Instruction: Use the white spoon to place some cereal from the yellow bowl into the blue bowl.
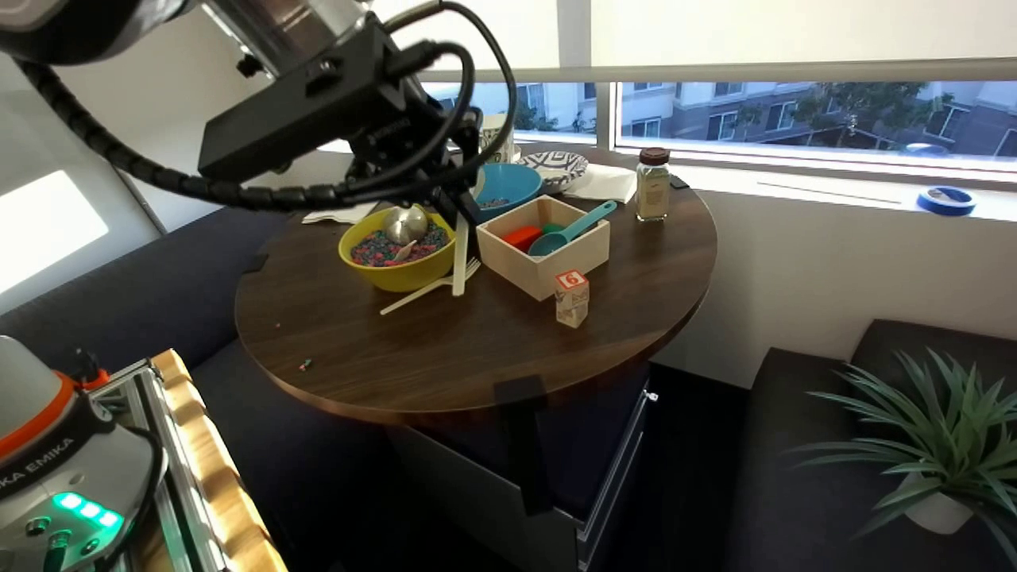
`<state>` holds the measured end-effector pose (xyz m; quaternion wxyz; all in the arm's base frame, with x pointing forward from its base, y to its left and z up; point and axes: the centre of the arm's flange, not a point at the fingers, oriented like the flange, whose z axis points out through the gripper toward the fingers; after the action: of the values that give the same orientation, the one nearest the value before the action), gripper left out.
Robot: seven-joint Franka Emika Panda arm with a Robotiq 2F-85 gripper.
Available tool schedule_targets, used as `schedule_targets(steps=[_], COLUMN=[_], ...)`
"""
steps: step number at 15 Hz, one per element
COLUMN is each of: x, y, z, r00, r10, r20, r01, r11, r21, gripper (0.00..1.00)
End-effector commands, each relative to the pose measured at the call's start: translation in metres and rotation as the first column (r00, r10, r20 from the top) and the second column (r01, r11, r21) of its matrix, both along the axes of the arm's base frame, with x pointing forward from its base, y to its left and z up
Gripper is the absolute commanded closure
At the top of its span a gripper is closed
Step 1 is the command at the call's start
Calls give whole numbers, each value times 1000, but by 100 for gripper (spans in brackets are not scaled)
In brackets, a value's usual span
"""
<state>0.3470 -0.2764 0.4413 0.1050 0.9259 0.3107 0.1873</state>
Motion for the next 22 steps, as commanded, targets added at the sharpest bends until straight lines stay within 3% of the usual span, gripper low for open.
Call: schedule_targets(steps=[1,9,21,22], x=[3,23,71,74], y=[-18,-22,-6,-6], z=[-34,-91,-134,-135], r00=[997,970,928,929], r10=[36,80,128,126], r20=[-70,-231,-350,-347], r01=[-30,-57,-114,-112], r11=[996,993,992,992], r21=[85,106,62,60], gripper=[96,96,96,63])
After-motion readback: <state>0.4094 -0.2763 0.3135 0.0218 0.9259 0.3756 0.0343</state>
